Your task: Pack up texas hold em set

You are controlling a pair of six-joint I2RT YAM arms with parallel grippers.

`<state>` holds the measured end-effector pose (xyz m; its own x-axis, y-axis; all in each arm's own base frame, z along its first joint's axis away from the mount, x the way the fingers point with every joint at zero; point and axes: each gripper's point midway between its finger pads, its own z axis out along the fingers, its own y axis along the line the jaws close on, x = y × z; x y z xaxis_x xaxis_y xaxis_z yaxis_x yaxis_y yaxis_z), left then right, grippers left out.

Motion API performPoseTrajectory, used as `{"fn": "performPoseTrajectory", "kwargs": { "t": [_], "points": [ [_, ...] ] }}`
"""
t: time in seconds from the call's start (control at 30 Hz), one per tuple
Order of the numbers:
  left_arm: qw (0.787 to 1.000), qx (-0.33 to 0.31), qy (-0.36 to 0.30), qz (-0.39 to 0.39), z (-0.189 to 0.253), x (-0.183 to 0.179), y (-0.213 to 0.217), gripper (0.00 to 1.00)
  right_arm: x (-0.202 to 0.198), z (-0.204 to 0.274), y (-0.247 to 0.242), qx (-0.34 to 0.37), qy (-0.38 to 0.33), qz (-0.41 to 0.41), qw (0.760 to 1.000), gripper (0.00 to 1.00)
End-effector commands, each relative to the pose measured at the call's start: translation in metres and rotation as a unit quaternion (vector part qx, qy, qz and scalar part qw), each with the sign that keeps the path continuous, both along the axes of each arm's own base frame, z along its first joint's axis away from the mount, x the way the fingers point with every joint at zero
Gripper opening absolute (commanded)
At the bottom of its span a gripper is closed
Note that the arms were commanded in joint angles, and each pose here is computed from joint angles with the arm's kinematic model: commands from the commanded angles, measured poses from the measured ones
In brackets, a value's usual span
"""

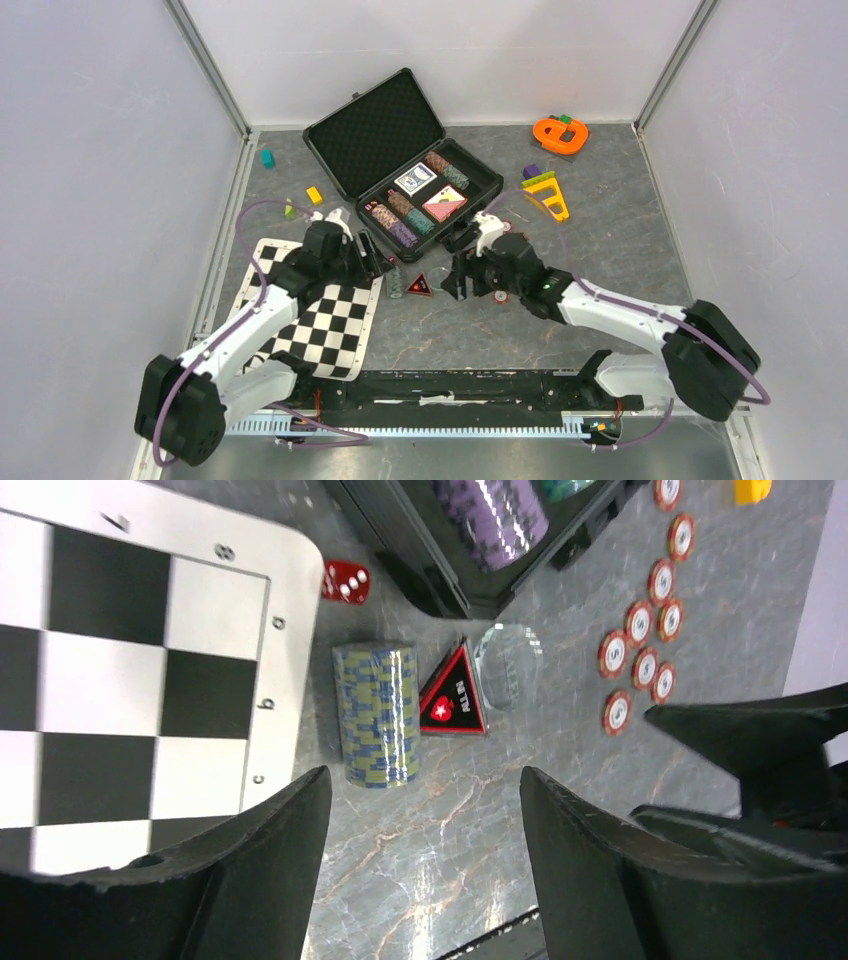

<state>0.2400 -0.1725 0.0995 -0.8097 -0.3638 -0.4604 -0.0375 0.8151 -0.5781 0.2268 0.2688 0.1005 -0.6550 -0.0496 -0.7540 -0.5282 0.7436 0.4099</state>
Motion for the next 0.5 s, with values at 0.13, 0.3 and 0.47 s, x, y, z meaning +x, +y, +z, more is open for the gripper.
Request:
{"fn": "performPoseTrajectory", "kwargs": {
  "t": [0.13,0.3,0.47],
  "points": [
    [0.976,0.099,-0.067,0.183,0.015,0.017,0.083,0.79,0.024,0.023,0.06,-0.021,-0.032,-0.082,0.996,0.8],
    [0.939,0.115,-0.099,0.31,0.004,0.005,0.129,0.71,0.029,0.021,0.092,-0.021,-0.033,-0.114,0.993,0.76],
    [0.912,0.16,-0.121,0.359,0.004,-0.007,0.161,0.66,0.032,0.007,0.122,-0.039,-0.027,-0.115,0.992,0.73]
  ]
}}
